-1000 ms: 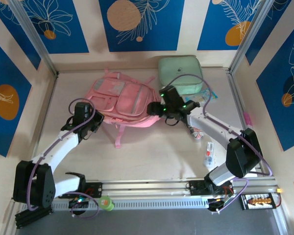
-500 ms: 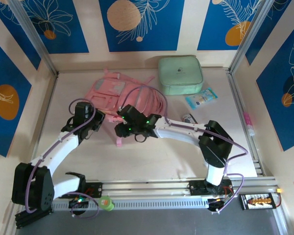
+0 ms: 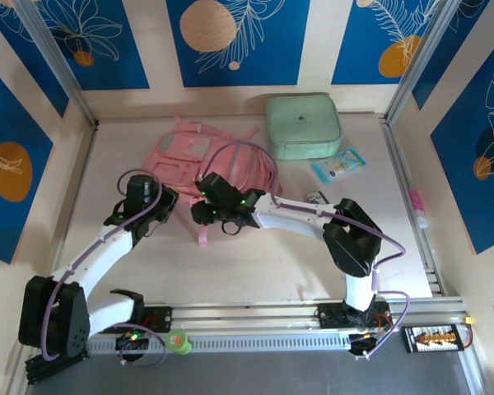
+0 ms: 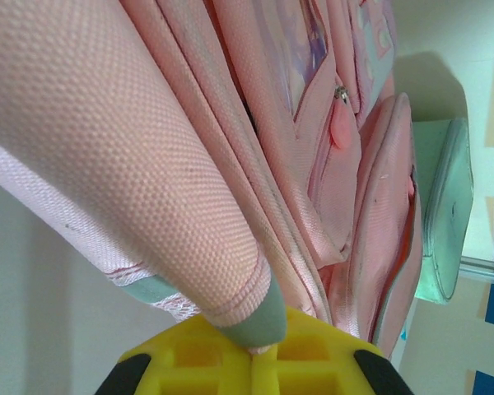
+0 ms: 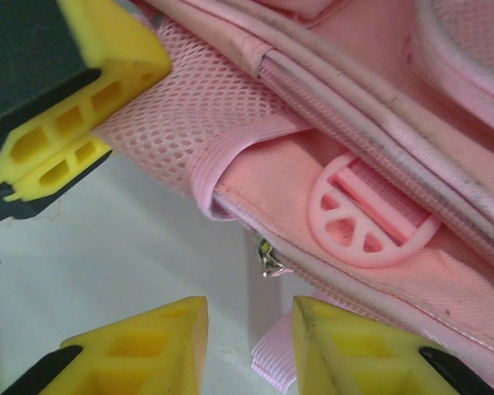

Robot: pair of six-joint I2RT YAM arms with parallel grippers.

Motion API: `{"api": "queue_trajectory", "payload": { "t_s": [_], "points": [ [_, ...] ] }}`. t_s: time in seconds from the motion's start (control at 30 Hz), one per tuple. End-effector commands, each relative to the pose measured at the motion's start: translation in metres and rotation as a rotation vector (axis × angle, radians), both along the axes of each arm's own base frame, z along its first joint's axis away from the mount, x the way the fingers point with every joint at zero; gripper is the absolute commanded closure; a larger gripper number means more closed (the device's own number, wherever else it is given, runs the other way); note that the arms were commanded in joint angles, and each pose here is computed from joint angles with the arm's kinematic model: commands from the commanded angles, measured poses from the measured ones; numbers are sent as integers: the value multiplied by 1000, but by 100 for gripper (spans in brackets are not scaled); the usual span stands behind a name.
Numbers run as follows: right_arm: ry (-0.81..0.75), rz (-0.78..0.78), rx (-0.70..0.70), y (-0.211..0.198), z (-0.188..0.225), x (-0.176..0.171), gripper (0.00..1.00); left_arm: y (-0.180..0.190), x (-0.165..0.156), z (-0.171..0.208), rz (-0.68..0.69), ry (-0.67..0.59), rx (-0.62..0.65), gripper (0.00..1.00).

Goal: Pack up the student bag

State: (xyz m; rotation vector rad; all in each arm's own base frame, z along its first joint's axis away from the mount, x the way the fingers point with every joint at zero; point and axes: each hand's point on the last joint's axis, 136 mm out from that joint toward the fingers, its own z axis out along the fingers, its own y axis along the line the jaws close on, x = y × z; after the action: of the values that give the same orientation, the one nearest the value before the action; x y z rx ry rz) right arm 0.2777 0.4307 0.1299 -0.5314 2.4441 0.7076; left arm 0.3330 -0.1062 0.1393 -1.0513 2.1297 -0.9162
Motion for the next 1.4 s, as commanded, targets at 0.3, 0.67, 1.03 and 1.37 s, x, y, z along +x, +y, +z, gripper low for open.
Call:
{"api": "queue_trajectory", "payload": {
  "t_s": [0.3, 0.67, 1.03, 1.37],
  "points": [
    [-76, -62, -91, -3, -12, 26, 67, -23, 7, 39, -85, -141, -91, 97],
    [-181, -104, -153, 1, -13, 49, 68, -23, 6, 35, -72, -132, -104, 100],
    [-212, -223, -185, -4, -11, 67, 85, -22, 9, 26, -51, -113, -119, 100],
    [-146, -299, -264, -67, -26, 48, 87, -3, 6, 8, 25, -84, -31, 100]
  ]
}}
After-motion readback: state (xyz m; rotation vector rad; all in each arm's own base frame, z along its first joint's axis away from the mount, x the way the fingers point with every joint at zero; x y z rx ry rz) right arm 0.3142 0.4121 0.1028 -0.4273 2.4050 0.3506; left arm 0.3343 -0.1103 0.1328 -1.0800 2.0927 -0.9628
